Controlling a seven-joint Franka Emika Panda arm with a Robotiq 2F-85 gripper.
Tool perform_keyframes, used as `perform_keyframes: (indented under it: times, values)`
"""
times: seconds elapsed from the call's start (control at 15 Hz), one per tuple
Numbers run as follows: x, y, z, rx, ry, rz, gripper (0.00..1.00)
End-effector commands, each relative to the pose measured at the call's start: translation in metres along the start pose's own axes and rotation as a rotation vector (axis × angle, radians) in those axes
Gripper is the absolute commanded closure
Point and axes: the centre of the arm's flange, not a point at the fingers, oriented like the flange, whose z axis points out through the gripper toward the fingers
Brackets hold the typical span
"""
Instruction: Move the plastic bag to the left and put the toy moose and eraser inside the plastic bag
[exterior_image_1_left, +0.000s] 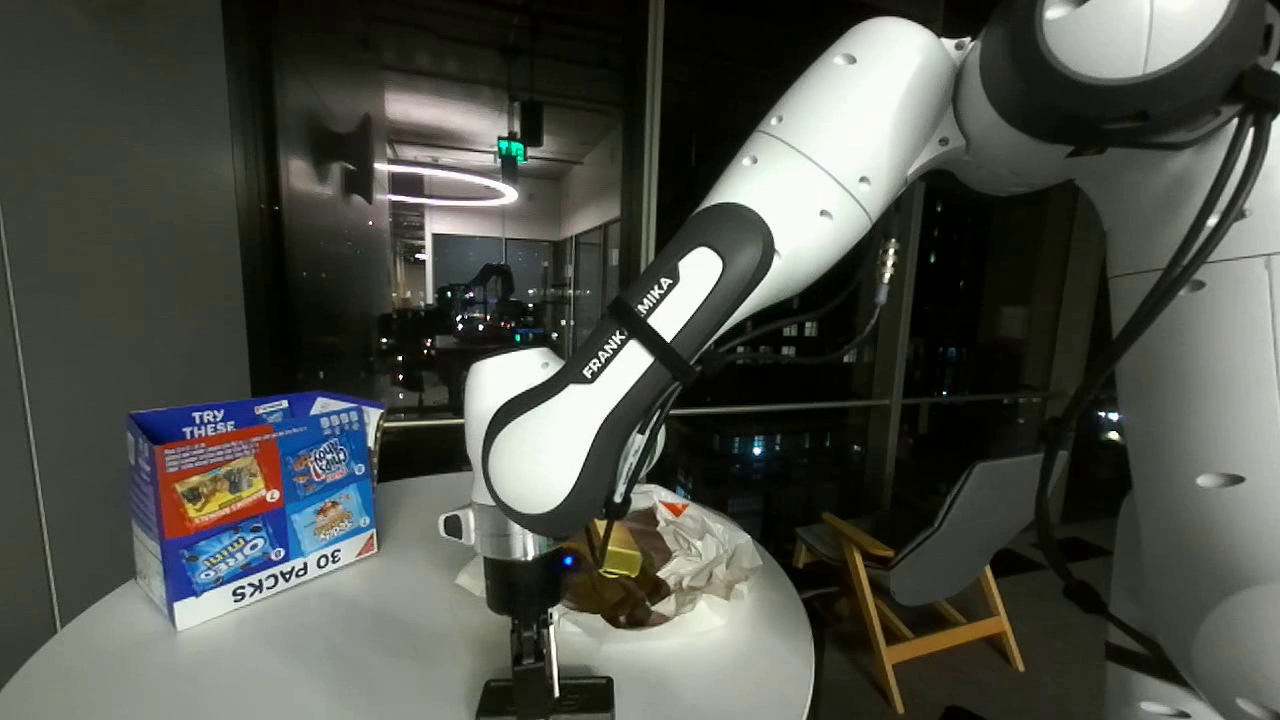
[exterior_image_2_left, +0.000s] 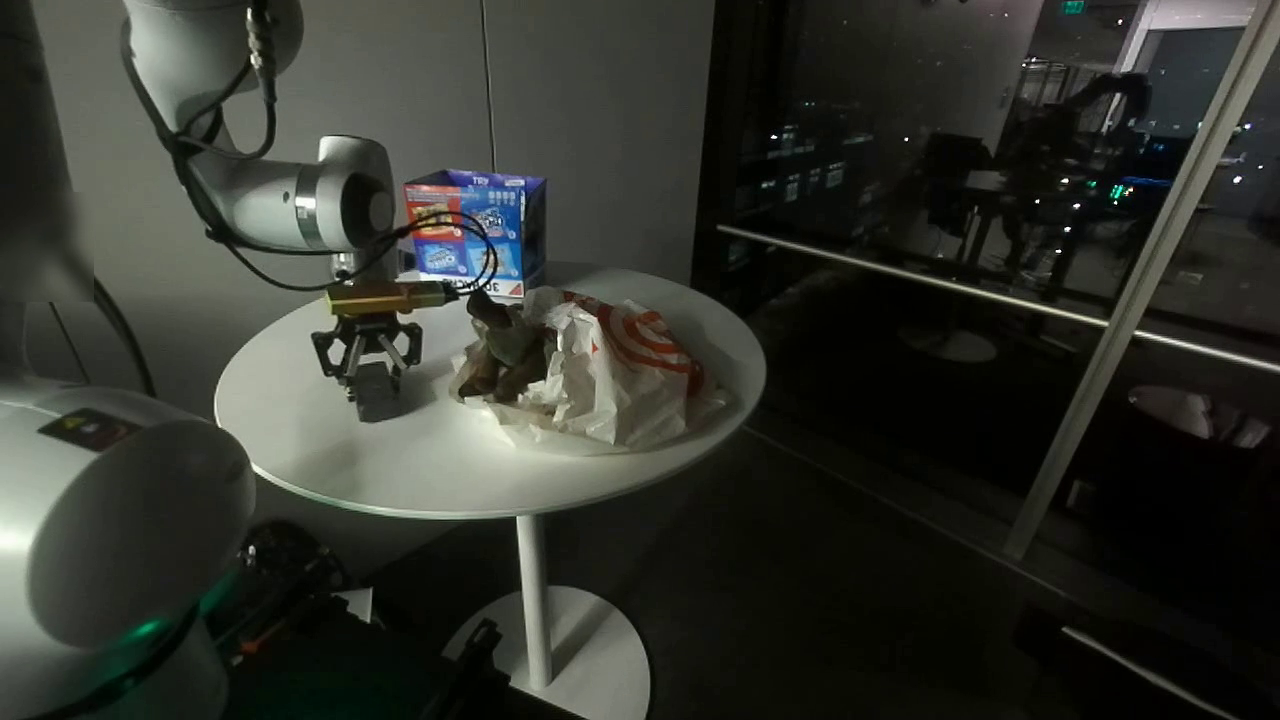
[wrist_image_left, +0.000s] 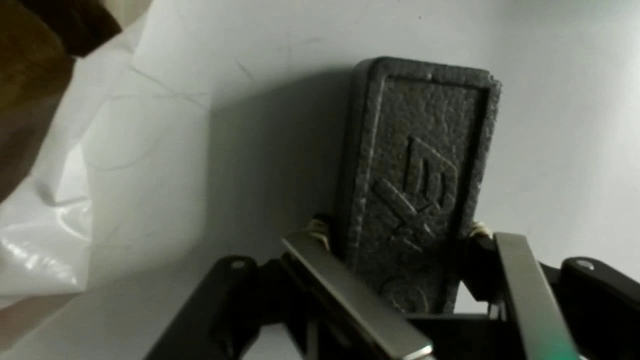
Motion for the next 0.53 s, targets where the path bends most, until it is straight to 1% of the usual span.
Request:
perform_keyframes:
  times: [0.0, 0.07, 0.13, 0.27, 0.33, 0.47]
  values:
    - [-0.009, -0.002, -0.018, 0.023, 0.021, 0.025, 0.66]
    - [-0.013, 0.001, -0.025, 0.044, 0.033, 0.038, 0.66]
    - [-0.017, 0.002, -0.033, 0.046, 0.048, 0.063, 0.66]
    - [-0.028, 0.007, -0.052, -0.013, 0.097, 0.132, 0.66]
    - [-0.032, 0.013, -0.063, -0.067, 0.121, 0.182, 0.66]
    - [-0.042, 0.022, -0.085, -0.108, 0.153, 0.264, 0.66]
